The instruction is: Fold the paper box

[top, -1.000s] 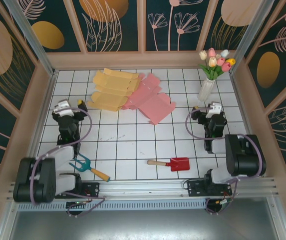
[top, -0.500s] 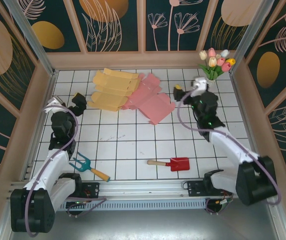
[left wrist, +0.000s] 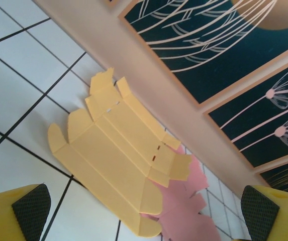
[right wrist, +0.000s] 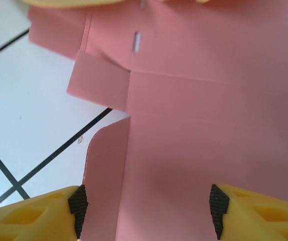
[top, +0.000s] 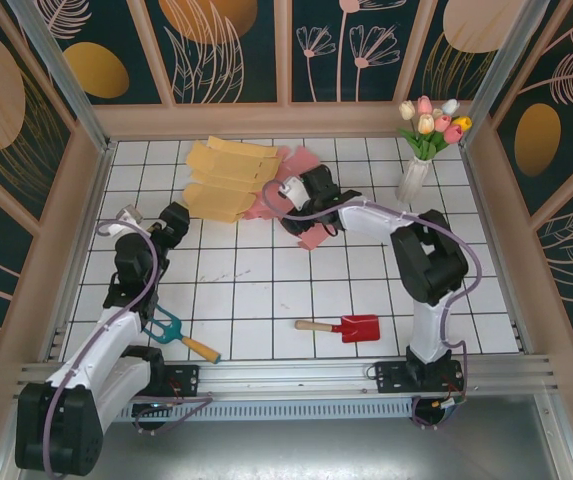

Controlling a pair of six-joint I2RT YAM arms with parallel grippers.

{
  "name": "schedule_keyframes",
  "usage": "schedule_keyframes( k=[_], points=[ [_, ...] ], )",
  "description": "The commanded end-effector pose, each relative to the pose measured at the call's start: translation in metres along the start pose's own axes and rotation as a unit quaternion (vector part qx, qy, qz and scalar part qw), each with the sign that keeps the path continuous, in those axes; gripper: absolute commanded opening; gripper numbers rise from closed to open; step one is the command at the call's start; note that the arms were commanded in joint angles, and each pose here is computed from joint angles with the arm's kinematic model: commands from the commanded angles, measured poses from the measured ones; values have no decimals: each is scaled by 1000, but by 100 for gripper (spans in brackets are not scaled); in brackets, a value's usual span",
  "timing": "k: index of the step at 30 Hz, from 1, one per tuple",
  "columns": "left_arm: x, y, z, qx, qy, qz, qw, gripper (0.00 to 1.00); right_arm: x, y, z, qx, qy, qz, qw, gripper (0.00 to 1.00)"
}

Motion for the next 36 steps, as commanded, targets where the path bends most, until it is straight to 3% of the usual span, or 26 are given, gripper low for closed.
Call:
schedule_keyframes(
  k=[1,9,16,18,24,29,36],
  points=[
    [-5,-6,4,-5,-16,-1,1000,99,5,6,9,19,-30,27,999,67],
    [-8,-5,17,57,-36,-9,998,99,5,23,16,17,-32,35,999,64],
    [-11,-6,32,127,-45,-13,991,99,-2,42,14,15,-26,71,997,49],
    [-12,-6,32,129,-43,-9,991,99,0,43,12,1,-27,74,997,40],
    [-11,-8,34,137,-34,-19,990,99,10,40,10,-58,-62,95,992,1],
    [-11,-10,37,144,-30,-27,989,99,25,29,9,-110,-96,107,984,0],
    [-10,-11,36,142,-25,-29,989,99,72,-7,10,-218,-120,64,966,0]
  ],
)
Point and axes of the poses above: each hand's point on the last joint's axis, 136 mm out from that joint toward the fingers, its own y axis out along the fingers, its own z axis along the line the jaws close on, x = y × z, the point moved 9 cm from there along -y, back along the fingers, and after that the axes turned 6 degrees about y, right-handed, at the moved point
